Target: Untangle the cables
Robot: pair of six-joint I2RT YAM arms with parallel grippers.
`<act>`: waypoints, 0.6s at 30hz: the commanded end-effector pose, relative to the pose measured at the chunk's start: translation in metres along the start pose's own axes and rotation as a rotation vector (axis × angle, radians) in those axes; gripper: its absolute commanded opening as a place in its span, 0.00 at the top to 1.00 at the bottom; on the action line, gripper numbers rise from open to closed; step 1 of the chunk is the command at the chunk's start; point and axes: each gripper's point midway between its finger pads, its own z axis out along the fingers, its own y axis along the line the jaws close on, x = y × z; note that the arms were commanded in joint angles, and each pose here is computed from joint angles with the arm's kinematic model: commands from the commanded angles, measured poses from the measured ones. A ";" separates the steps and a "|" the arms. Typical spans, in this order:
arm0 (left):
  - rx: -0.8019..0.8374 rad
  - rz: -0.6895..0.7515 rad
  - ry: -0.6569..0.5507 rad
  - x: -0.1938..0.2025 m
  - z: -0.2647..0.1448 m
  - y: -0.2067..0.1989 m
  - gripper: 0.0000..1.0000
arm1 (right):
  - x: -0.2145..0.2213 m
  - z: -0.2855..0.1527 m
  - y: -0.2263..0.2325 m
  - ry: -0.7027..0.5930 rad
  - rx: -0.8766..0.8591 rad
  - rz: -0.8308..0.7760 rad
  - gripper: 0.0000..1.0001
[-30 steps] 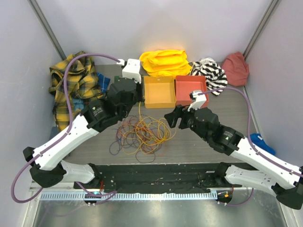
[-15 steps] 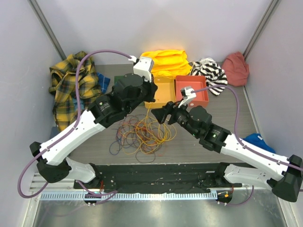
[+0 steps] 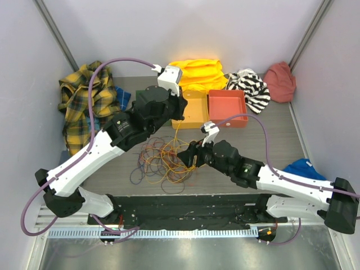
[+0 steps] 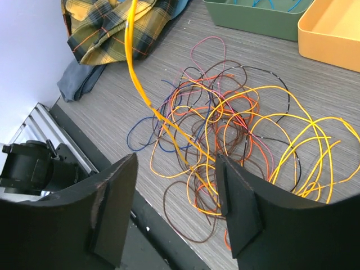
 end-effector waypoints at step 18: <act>-0.165 0.015 -0.069 -0.014 -0.018 0.045 1.00 | -0.112 -0.100 -0.072 -0.353 0.475 -0.024 0.99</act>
